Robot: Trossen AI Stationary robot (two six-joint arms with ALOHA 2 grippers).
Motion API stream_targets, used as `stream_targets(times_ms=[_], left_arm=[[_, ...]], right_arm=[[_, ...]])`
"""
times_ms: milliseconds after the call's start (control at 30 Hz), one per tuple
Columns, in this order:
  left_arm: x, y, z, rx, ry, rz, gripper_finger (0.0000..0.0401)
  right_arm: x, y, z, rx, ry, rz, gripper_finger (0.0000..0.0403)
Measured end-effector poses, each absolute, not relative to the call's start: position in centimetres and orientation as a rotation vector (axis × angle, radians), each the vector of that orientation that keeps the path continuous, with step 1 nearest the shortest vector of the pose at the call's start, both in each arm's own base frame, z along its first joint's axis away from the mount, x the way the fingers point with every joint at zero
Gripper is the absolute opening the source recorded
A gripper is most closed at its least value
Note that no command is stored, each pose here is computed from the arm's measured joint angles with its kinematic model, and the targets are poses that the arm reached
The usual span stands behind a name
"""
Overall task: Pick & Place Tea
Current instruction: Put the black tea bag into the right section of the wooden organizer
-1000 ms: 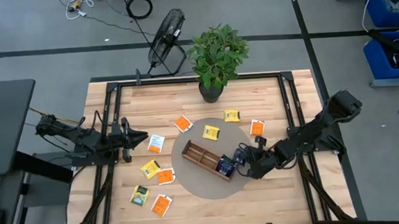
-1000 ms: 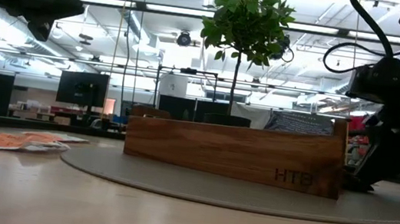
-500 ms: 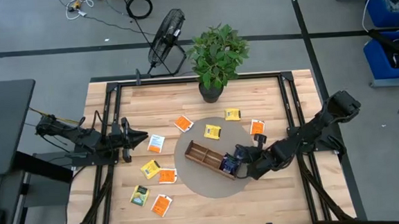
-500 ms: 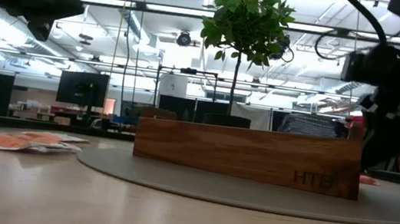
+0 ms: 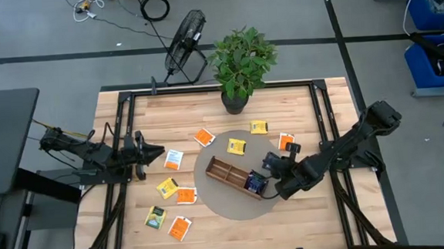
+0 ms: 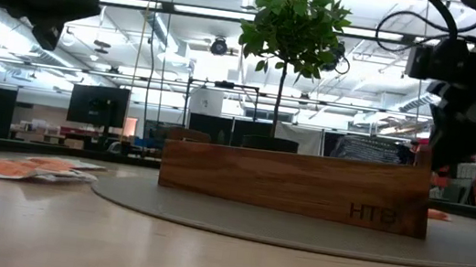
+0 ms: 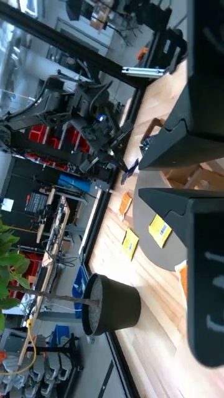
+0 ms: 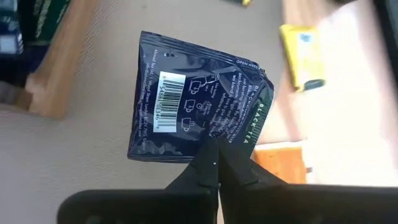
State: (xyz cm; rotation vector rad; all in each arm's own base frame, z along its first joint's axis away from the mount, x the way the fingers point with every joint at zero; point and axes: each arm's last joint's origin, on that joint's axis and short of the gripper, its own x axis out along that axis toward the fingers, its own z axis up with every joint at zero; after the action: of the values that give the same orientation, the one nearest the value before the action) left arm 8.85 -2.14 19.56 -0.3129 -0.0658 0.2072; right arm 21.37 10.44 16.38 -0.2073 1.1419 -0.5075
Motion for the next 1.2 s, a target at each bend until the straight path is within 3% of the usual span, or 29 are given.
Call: stream_targets(times_ms=[433, 633, 1000, 1200], left_arm=[[8.8, -1.9, 20.1, -0.617, -0.167, 0.248, 0.0058], [9.1, -2.1, 19.9, -0.661, -0.146, 0.265, 0.0065], [11.5, -2.7, 19.8, -0.686, -0.139, 0.294, 0.0188], [13.0, -2.6, 19.5, -0.730, -0.128, 0.252, 0.0233]], right_arm=[[22.8, 10.2, 18.6, -0.362, 1.059, -0.538, 0.0000], [23.8, 9.7, 19.7, -0.438, 1.015, -0.559, 0.0000], [26.4, 9.5, 21.0, -0.542, 0.910, -0.466, 0.0000], [27.7, 9.4, 21.6, -0.621, 0.841, -0.421, 0.0000]])
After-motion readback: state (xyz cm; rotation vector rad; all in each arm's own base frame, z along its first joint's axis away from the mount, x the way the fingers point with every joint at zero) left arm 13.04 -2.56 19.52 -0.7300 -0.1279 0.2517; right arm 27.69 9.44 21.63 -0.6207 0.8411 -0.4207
